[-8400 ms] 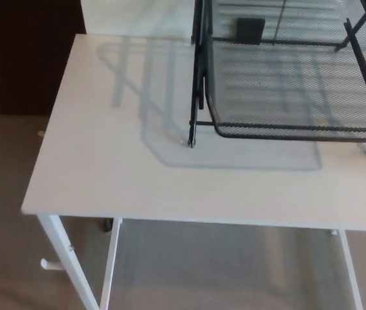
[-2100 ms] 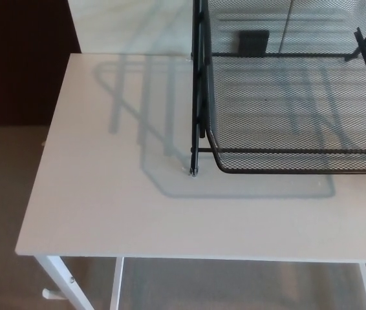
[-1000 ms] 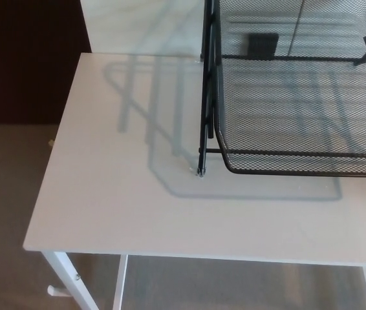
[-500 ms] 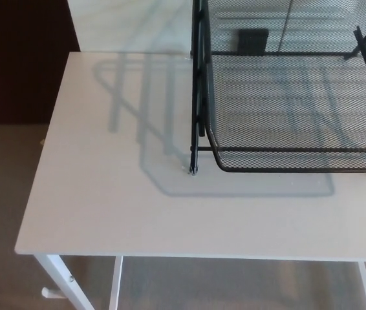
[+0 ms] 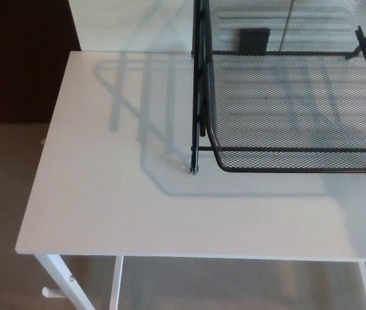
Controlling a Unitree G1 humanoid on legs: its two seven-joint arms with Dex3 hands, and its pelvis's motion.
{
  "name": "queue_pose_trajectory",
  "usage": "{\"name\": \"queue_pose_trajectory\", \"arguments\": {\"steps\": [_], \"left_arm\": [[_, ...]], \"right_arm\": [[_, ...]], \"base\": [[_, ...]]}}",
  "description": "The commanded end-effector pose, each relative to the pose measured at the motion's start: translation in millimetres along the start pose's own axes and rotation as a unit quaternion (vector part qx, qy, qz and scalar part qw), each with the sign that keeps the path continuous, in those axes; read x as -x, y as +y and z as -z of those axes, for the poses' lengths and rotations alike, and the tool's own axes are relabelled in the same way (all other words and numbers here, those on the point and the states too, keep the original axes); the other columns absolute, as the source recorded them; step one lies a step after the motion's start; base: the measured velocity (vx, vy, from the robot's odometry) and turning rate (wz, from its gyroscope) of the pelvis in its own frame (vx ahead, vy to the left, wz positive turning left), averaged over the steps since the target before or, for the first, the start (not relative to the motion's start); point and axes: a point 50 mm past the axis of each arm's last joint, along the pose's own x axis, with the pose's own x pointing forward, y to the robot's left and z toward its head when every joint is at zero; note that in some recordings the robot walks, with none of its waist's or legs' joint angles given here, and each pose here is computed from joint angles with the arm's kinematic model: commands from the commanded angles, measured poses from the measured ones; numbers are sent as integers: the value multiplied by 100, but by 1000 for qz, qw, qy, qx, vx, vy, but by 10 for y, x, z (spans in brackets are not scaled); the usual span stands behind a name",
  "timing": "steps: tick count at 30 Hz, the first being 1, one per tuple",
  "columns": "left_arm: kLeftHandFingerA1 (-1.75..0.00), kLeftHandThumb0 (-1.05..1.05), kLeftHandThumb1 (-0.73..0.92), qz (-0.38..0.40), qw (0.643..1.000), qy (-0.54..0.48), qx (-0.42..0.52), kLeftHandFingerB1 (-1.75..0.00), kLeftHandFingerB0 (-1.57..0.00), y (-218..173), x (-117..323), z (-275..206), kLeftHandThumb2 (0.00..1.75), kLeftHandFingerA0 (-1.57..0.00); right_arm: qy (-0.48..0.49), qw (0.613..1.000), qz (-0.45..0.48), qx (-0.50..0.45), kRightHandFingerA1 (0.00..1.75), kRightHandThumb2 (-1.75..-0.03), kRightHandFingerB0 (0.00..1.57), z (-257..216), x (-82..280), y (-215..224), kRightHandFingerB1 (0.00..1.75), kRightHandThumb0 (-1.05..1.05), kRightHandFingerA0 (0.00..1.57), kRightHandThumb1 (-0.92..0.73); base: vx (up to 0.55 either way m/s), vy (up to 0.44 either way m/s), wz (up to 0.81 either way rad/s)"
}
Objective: The robot walks towards a desk on which a file tray is kept in the middle and a cube is kept to its right. The robot lifts the cube using its right hand and places it on the file tray.
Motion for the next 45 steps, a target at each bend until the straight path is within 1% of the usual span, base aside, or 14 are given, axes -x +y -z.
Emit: {"name": "queue_pose_trajectory", "arguments": {"steps": [1,9,11,14,19,30,31,32,36,38,40,42,43,45], "left_arm": [[-109,-102,85,-16,1000,-22,-5,-91,-29,129,42,-30,81,-49],[-98,-101,87,-16,1000,-22,-8,-84,-29,105,28,-47,83,-45],[-99,-101,87,-18,999,-25,-14,-85,-30,118,34,-50,83,-46],[-100,-102,88,-17,999,-26,-15,-85,-30,113,19,-82,83,-47],[-105,-100,87,-10,999,-30,-26,-86,-26,121,27,-91,81,-46],[-104,-100,89,-10,999,-25,-40,-86,-29,91,17,-83,80,-47],[-94,-92,69,-8,999,-27,-38,-74,-27,93,21,-81,129,-59],[-103,-100,89,-9,999,-27,-42,-85,-27,100,25,-77,81,-45],[-104,-101,87,-8,999,-26,-40,-87,-27,101,24,-79,81,-45],[-103,-99,87,-8,999,-24,-37,-85,-27,105,25,-76,81,-44],[-104,-100,87,-6,999,-25,-38,-87,-27,101,28,-70,82,-44],[-103,-100,87,-8,999,-21,-37,-84,-28,102,27,-61,80,-47],[-102,-100,87,-9,999,-18,-34,-85,-27,102,23,-59,80,-48],[-102,-99,87,-8,999,-17,-27,-84,-26,99,23,-52,80,-46]], "right_arm": [[-100,990,49,-84,175,-105,73,-596,-236,-423,161,-18,87,-55],[-255,963,-27,-88,171,-90,77,-1428,-346,-34,145,-21,91,-63],[-251,960,-102,-70,130,-109,93,-1578,-376,241,114,-27,115,-55],[-226,960,-160,-38,166,-100,84,-1617,-391,413,140,-22,91,-60],[-153,936,-315,-5,135,-85,94,-1496,-445,902,101,-16,95,-69],[-88,892,-438,65,122,-96,92,-1210,-271,1592,76,-11,95,-61],[-90,897,-424,82,109,-79,85,-1232,-263,1609,67,-17,95,-65],[-92,902,-414,82,117,-69,78,-1243,-257,1634,63,-19,87,-65],[-115,901,-401,120,136,-62,64,-1285,-259,1632,49,-30,73,-68],[-118,901,-398,125,82,-61,54,-1357,-270,1611,45,-40,57,-70],[-121,898,-400,135,69,-91,38,-1373,-267,1595,54,-46,46,-55],[-123,896,-403,139,44,-62,22,-1381,-260,1567,30,-51,12,-69],[-131,897,-396,147,10,-69,9,-1385,-259,1551,28,-55,0,-57],[-156,905,-363,156,7,-71,10,-1407,-250,1491,3,-88,0,-45]], "base": [[0,0,0],[0,0,0],[0,0,0],[0,0,0],[0,0,0],[0,0,0],[0,0,0],[0,0,0],[0,0,0],[0,0,0],[0,0,0],[0,0,0],[0,0,0],[0,0,0]]}}
